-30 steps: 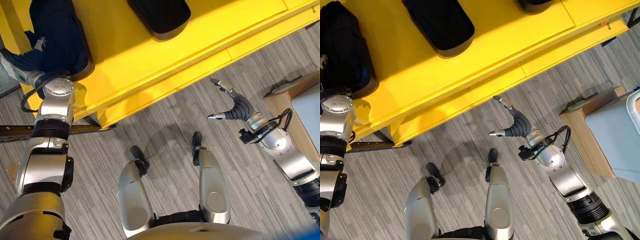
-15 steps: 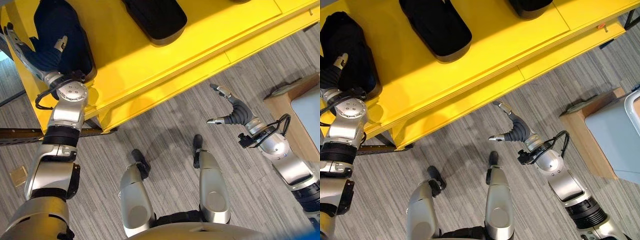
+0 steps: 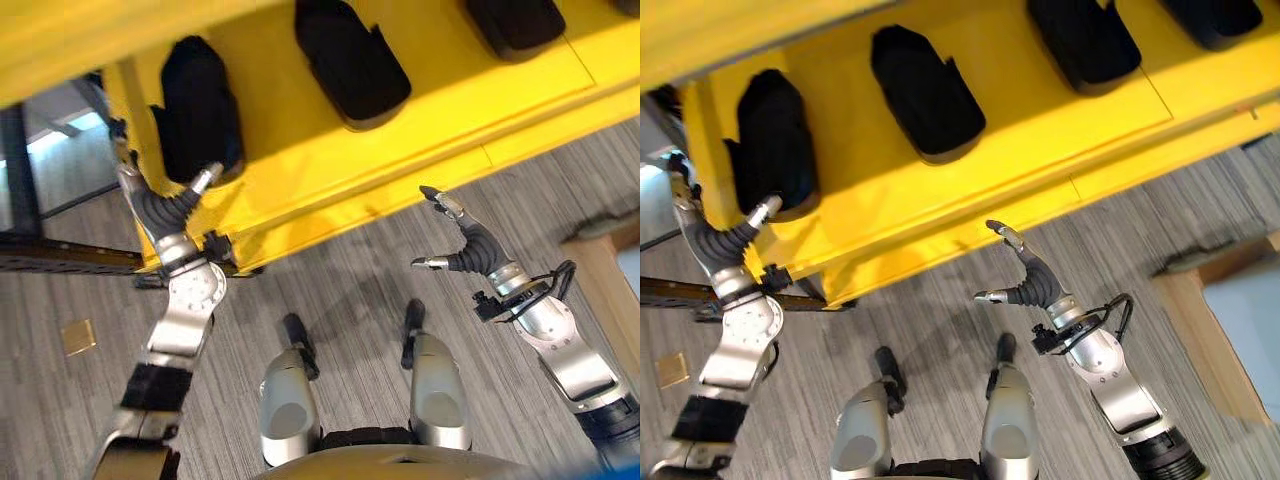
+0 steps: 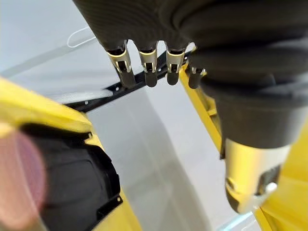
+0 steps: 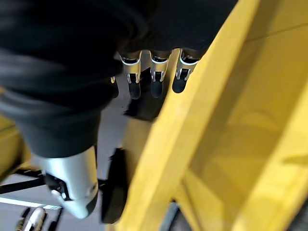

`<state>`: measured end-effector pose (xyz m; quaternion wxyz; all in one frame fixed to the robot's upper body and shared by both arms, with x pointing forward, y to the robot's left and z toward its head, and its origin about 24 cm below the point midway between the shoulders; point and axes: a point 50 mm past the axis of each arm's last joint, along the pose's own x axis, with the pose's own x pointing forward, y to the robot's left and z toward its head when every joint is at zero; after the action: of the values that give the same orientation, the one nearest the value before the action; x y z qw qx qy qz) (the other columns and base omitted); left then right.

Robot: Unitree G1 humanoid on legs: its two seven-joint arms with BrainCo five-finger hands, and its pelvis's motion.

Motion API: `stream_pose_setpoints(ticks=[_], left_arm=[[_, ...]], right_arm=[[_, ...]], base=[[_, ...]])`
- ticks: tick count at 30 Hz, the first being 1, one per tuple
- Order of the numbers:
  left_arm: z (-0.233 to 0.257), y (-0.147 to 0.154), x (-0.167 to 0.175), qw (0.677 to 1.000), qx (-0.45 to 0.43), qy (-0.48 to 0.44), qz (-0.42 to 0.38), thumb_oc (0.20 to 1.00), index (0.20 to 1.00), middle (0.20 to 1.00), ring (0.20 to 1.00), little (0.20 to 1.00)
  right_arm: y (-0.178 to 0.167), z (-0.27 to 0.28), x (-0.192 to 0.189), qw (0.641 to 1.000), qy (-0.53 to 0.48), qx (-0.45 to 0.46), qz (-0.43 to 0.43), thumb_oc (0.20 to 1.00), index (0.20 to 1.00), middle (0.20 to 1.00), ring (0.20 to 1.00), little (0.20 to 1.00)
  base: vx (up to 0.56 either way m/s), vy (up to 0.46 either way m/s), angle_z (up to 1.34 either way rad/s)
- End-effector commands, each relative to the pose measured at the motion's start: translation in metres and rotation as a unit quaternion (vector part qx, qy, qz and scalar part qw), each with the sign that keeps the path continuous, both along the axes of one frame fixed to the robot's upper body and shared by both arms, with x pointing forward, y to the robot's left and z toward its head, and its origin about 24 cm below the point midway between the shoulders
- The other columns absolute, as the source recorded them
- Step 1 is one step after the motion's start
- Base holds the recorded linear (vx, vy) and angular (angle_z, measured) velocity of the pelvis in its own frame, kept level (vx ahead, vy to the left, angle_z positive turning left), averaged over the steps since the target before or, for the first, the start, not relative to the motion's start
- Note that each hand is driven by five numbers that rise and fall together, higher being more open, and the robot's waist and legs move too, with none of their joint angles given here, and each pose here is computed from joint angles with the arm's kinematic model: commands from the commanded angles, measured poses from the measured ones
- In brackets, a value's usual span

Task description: Move parts from the plastic box to the shelf.

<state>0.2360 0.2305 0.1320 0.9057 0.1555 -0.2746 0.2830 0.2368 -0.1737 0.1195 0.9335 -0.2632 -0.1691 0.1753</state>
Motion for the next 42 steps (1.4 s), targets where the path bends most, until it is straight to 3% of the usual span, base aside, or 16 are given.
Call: stream_pose_setpoints(ticks=[1, 9, 22, 32, 38, 42], left_arm=[[0.014, 0.008, -0.003, 0.996, 0.071, -0.015, -0.051, 1.000, 1.000, 1.000, 1.000, 1.000], [-0.020, 0.015, -0.024, 0.994, 0.047, 0.073, -0.066, 1.000, 1.000, 1.000, 1.000, 1.000], [-0.065, 0.019, -0.005, 0.976, -0.038, 0.205, -0.065, 1.000, 1.000, 1.000, 1.000, 1.000], [-0.096, 0.012, 0.016, 0.959, -0.039, 0.276, -0.048, 1.000, 1.000, 1.000, 1.000, 1.000], [-0.110, 0.010, 0.026, 0.956, -0.077, 0.281, 0.025, 1.000, 1.000, 1.000, 1.000, 1.000], [-0.114, 0.022, 0.029, 0.952, -0.088, 0.269, 0.114, 1.000, 1.000, 1.000, 1.000, 1.000]], right_arm=[[0.007, 0.010, -0.014, 0.997, -0.045, 0.048, 0.036, 1.000, 1.000, 1.000, 1.000, 1.000], [0.006, -0.005, -0.015, 0.997, -0.031, 0.065, 0.018, 1.000, 1.000, 1.000, 1.000, 1.000], [0.013, -0.015, -0.007, 0.996, -0.008, 0.087, 0.004, 1.000, 1.000, 1.000, 1.000, 1.000], [0.015, -0.022, -0.004, 0.997, 0.017, 0.073, 0.013, 1.000, 1.000, 1.000, 1.000, 1.000], [0.018, -0.027, -0.001, 0.998, 0.026, 0.059, 0.014, 1.000, 1.000, 1.000, 1.000, 1.000], [0.021, -0.027, 0.000, 0.998, 0.026, 0.062, 0.016, 1.000, 1.000, 1.000, 1.000, 1.000]], base=[[0.04, -0.129, 0.17], [0.03, -0.081, 0.16], [0.01, -0.003, 0.00], [0.03, 0.020, -0.13], [0.01, 0.008, -0.13], [-0.02, -0.067, -0.22]])
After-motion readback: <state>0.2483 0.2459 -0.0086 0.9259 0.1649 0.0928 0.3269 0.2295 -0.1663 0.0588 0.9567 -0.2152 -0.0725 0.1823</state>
